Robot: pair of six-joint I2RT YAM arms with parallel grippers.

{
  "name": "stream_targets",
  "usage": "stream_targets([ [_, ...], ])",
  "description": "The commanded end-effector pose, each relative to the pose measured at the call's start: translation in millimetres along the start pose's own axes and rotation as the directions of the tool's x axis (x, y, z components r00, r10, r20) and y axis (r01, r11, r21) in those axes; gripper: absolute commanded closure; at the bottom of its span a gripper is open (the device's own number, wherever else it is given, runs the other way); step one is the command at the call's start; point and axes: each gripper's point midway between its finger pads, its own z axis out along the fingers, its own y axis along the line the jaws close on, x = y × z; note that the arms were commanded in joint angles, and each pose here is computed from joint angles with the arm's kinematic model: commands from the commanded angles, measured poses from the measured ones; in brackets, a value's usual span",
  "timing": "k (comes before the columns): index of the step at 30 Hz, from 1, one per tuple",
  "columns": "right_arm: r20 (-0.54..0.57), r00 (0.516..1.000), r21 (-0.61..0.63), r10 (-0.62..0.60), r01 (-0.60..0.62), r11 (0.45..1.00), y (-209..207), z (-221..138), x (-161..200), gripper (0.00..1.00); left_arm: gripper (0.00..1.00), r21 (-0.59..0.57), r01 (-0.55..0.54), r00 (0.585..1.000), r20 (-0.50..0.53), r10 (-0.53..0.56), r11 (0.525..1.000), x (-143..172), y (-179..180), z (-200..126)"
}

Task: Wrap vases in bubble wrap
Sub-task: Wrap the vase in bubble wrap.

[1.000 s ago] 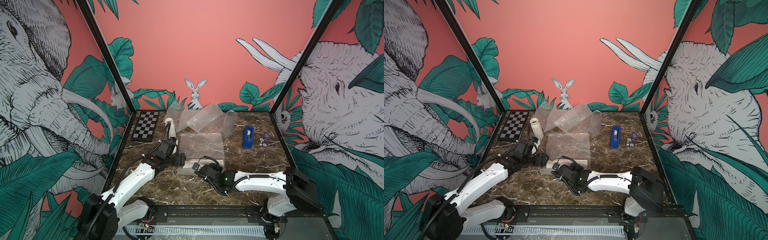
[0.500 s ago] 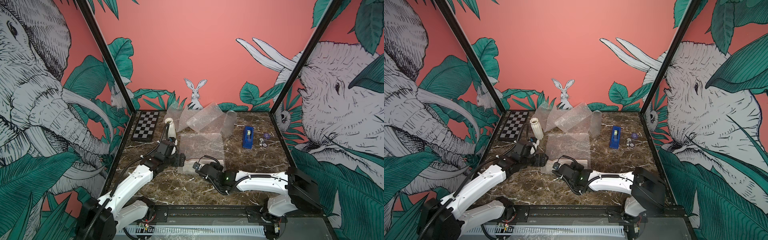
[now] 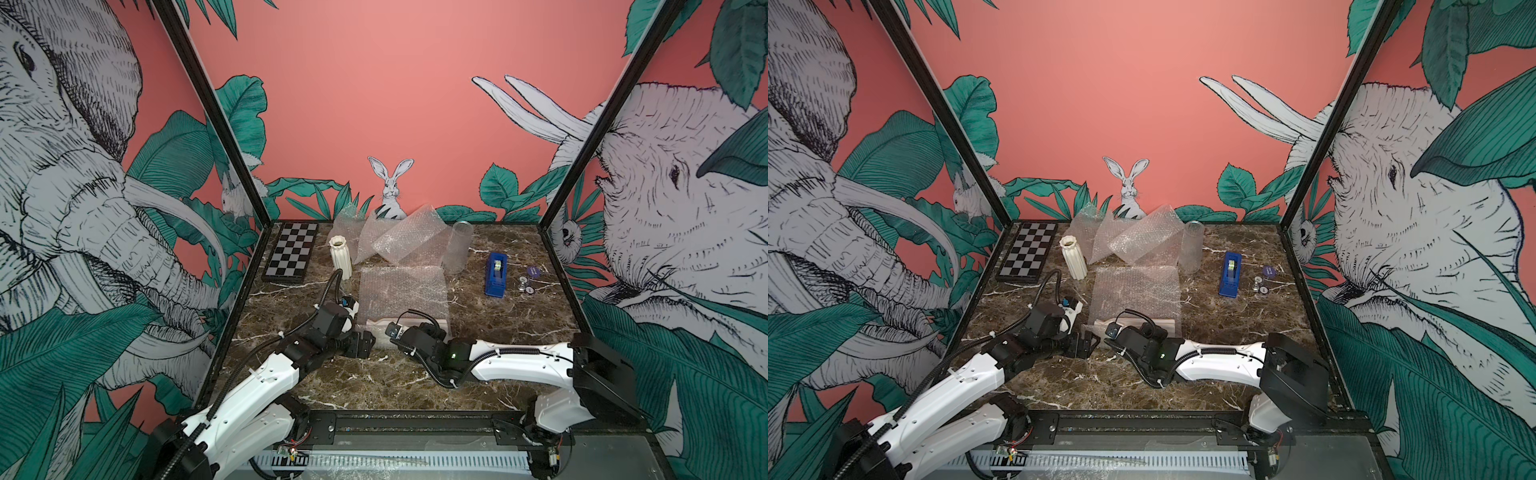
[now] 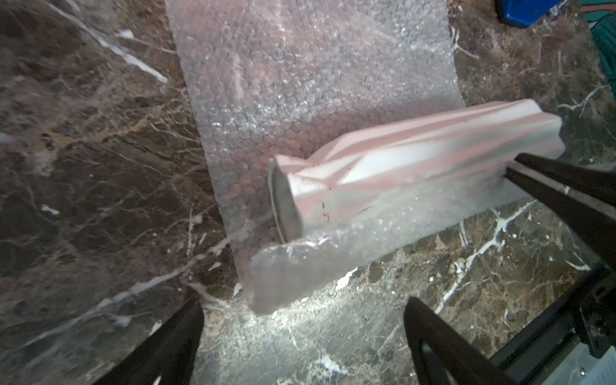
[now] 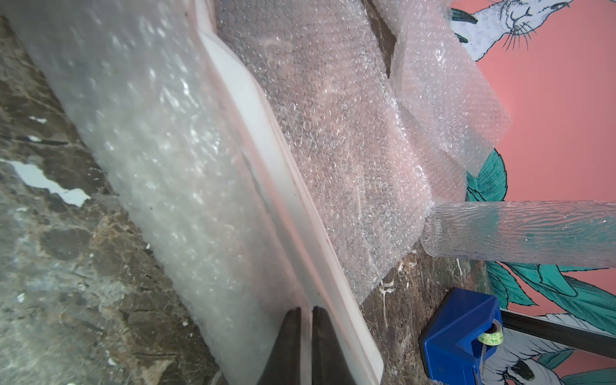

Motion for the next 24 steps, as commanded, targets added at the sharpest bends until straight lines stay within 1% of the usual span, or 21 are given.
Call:
stream_targets([
  [1, 0.026, 0.999, 0.029, 0.027, -0.028, 0.999, -8.9, 0.2, -12.0, 0.88, 0.04, -0.004, 0.037, 0.999, 0.031, -0.037, 0.999, -7.5, 0.0, 7.0],
  [8, 0.029, 0.999, 0.033, 0.026, -0.027, 0.999, -9.6, 1.7, -13.3, 0.87, 0.03, -0.063, 0.109, 0.994, 0.033, -0.107, 0.992, -12.3, 10.2, 24.3],
  [13, 0.035, 0.999, 0.042, 0.029, -0.03, 0.999, -13.3, 1.4, -15.9, 0.85, 0.03, -0.092, 0.134, 0.991, 0.03, -0.132, 0.987, -14.3, 14.8, 32.3],
  [21, 0.042, 0.999, 0.065, 0.035, -0.038, 0.997, -25.2, -2.5, -17.0, 0.75, 0.04, -0.113, 0.15, 0.988, 0.043, -0.145, 0.982, -19.2, 17.7, 36.5],
  [24, 0.054, 0.998, 0.069, 0.041, -0.045, 0.997, -31.1, -8.3, -18.3, 0.68, 0.03, -0.118, 0.149, 0.988, 0.049, -0.144, 0.982, -21.6, 18.3, 37.3],
])
